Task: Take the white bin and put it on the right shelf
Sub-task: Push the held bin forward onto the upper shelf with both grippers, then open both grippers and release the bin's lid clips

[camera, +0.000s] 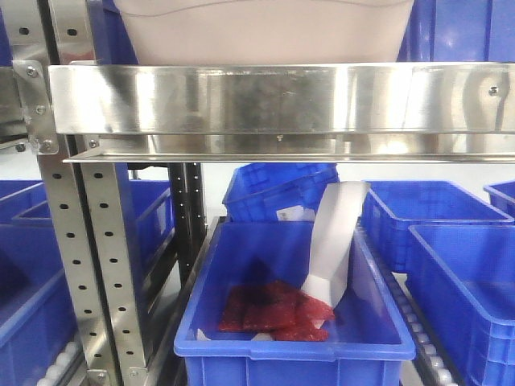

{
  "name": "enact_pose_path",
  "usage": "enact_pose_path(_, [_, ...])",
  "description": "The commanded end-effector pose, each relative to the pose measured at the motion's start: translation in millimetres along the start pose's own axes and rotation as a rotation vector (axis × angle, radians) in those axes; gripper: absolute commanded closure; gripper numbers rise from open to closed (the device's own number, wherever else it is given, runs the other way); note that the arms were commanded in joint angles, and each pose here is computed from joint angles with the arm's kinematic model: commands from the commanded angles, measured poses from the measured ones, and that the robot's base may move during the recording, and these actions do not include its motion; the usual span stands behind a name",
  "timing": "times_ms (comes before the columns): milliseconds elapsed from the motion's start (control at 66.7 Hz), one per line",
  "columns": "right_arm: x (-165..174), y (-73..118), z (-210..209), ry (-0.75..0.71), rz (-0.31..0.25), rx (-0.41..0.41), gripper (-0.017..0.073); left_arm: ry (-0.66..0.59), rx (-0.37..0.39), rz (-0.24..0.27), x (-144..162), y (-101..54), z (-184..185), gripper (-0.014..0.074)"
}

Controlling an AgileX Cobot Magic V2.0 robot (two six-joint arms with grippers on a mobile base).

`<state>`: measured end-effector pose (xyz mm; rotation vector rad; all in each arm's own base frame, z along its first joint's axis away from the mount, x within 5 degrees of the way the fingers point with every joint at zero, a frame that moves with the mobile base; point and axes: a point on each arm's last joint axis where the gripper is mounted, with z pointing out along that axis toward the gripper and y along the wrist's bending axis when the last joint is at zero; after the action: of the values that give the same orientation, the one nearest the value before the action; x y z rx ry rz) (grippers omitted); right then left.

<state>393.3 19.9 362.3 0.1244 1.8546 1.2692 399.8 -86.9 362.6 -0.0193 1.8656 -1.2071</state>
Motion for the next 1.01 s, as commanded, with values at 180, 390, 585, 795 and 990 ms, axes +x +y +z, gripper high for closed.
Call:
enact_pose_path(180, [-19, 32.6, -11, -0.131, -0.053, -0.033, -0.0022, -0.067, 0.078, 0.049, -14, -34.2, -9, 0.0164])
enact_pose_path(390, [-34, 18.3, -33, -0.191, -0.055, 0.013, -0.0021, -0.081, 0.086, 0.036, -23, -25.1, -22, 0.0148])
enact_pose_path(585, [-41, 11.6, -46, -0.21, -0.054, 0.026, -0.002, -0.062, 0.114, 0.035, -23, -26.1, -24, 0.0152])
enact_pose_path(795, [-42, 10.9, -46, -0.218, -0.053, 0.034, 0.0022, -0.073, 0.097, 0.036, -24, -24.2, -24, 0.0181])
enact_pose_path(990, [-42, 10.9, -46, -0.218, -0.053, 0.035, 0.0296, -0.074, 0.096, 0.036, -24, -24.1, -24, 0.043])
